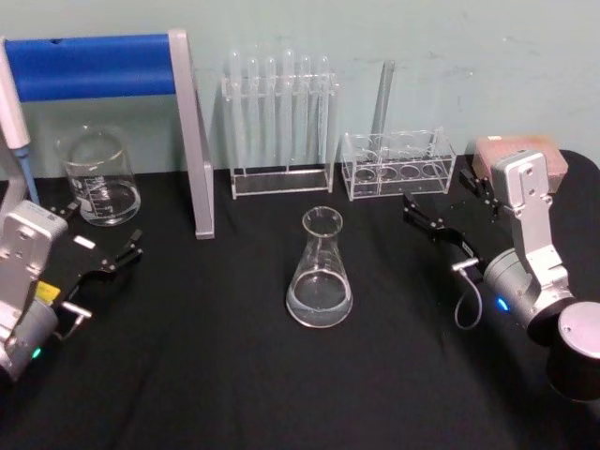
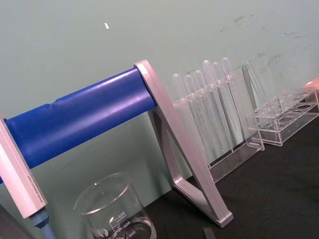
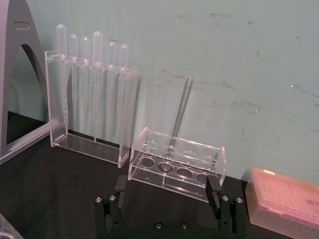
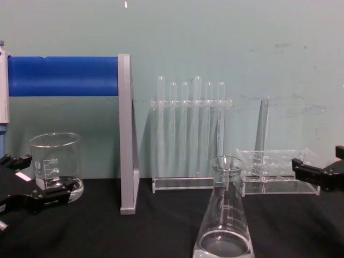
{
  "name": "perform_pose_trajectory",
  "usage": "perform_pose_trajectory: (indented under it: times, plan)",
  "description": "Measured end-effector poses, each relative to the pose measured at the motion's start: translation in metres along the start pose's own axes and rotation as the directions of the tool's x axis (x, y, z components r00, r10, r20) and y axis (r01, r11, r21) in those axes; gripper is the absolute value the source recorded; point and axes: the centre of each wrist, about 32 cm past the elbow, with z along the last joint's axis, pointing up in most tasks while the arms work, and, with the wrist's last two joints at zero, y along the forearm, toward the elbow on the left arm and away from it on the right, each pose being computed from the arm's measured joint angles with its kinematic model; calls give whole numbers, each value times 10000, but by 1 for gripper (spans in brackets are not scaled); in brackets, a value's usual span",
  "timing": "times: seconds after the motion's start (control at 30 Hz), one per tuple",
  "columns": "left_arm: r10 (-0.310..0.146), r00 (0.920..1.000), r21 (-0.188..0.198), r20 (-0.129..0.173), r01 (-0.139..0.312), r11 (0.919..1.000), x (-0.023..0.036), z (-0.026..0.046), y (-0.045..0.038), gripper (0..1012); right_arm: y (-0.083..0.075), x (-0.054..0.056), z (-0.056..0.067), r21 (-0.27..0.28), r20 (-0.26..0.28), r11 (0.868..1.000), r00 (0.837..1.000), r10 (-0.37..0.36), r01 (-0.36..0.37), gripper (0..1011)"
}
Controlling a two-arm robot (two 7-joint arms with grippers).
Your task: Grasp the erlenmeyer flask with one hand, shake it three times, then place it back.
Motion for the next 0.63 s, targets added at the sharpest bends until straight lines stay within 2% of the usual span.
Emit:
perform_pose_trajectory:
  times: [0.63]
  plan:
    - [0,10000,1,1,0,10000,0,0,0,1001,0,0,0,-1,0,10000,10000,1,-1,1000]
